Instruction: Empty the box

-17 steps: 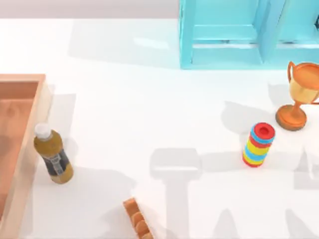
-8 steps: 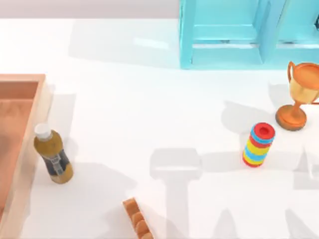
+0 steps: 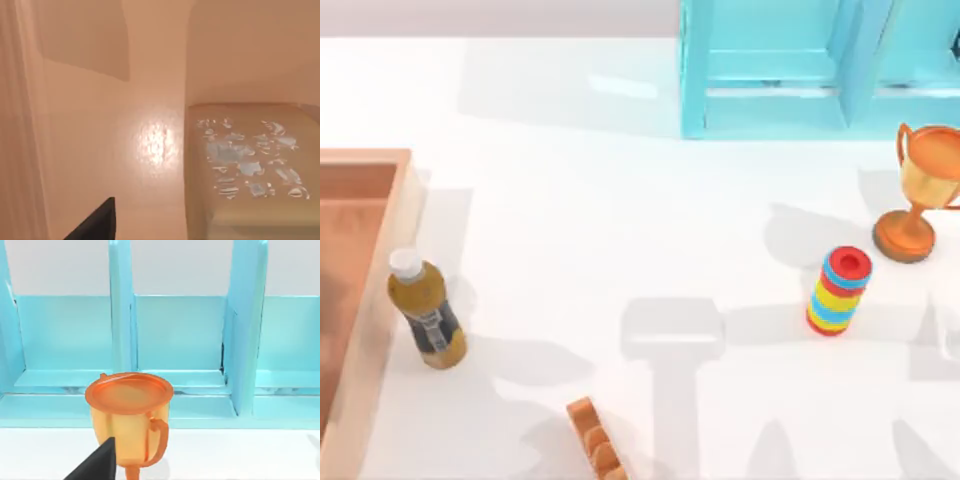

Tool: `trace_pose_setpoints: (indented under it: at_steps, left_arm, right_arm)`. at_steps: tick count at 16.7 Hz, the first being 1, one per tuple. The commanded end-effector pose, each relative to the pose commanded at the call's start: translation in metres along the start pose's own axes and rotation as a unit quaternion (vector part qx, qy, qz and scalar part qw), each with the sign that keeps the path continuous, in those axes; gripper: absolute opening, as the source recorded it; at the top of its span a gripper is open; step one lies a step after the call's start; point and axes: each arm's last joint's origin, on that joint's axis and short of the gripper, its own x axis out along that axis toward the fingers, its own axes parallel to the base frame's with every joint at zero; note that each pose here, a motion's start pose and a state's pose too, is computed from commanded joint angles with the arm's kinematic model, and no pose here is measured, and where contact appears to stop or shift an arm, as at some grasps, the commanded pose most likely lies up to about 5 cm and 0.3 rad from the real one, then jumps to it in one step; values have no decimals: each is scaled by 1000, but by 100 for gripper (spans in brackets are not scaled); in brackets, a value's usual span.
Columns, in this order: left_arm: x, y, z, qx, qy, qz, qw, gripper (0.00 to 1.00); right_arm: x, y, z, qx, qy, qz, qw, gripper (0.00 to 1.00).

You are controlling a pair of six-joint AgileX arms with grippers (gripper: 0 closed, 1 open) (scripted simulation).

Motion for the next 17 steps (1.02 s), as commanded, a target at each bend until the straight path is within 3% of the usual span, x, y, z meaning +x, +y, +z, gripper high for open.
trace_pose_setpoints:
  at_steps: [4, 8, 17]
  left_arm:
    - [32, -2, -5, 0, 5, -2, 1000, 100]
    - [33, -2, -5, 0, 6, -2, 1000, 100]
    - [33, -2, -5, 0, 6, -2, 1000, 32]
  right_arm:
    - [0, 0, 0, 0, 0, 0, 1000, 100]
    - [0, 0, 0, 0, 0, 0, 1000, 100]
    - [0, 0, 0, 0, 0, 0, 1000, 100]
